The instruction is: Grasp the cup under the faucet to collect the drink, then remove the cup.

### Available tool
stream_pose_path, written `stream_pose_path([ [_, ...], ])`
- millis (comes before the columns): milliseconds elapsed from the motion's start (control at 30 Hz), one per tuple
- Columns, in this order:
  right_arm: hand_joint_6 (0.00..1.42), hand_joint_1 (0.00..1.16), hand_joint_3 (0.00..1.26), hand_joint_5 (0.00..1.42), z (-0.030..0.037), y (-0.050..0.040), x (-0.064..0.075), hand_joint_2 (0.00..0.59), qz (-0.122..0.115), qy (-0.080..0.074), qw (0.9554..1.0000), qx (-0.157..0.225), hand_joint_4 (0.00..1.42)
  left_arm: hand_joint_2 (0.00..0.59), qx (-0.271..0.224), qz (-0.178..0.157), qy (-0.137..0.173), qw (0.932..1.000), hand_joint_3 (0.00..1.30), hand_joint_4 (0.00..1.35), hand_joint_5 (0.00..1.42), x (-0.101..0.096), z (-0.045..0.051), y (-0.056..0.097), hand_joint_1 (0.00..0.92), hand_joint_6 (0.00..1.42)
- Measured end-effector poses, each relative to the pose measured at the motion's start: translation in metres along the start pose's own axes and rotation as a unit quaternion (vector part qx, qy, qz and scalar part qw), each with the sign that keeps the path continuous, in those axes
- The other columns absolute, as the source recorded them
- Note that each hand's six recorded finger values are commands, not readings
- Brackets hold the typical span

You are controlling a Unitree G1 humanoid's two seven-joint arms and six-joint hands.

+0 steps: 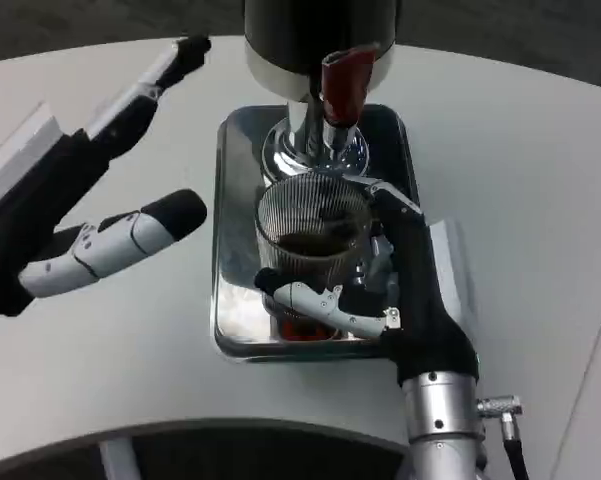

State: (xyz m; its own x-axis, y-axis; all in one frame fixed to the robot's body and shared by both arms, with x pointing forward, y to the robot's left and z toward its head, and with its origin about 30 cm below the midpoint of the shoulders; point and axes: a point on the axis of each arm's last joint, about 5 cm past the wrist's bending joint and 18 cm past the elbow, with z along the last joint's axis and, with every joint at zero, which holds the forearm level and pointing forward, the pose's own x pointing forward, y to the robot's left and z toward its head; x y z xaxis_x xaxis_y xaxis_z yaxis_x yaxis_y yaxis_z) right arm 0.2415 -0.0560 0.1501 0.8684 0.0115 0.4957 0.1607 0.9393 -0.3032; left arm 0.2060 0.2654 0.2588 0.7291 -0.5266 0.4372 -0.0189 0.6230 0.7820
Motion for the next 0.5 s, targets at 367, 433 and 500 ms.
stream_pose_path([
  [367,1.42,1.06,0.75,1.04,0.0072,-0.0092,-0.015,0.115,0.029,-0.009,0.9995,0.004,0.95,0.134,0.074,-0.053,0.102,0.9906,0.00,0.00,0.00,-0.030,0.0065,-0.002,0.000,0.00],
  [433,1.42,1.06,0.75,1.04,0.0107,-0.0104,-0.017,0.115,0.034,-0.015,0.9993,0.006,0.95,0.121,0.108,-0.067,0.121,0.9846,0.00,0.00,0.00,-0.032,0.0113,-0.004,0.000,0.00],
  [500,1.42,1.06,0.75,1.04,0.0133,-0.0119,-0.019,0.115,0.036,-0.018,0.9991,0.008,0.95,0.107,0.125,-0.075,0.132,0.9804,0.00,0.00,0.00,-0.033,0.0138,-0.006,0.000,0.00],
])
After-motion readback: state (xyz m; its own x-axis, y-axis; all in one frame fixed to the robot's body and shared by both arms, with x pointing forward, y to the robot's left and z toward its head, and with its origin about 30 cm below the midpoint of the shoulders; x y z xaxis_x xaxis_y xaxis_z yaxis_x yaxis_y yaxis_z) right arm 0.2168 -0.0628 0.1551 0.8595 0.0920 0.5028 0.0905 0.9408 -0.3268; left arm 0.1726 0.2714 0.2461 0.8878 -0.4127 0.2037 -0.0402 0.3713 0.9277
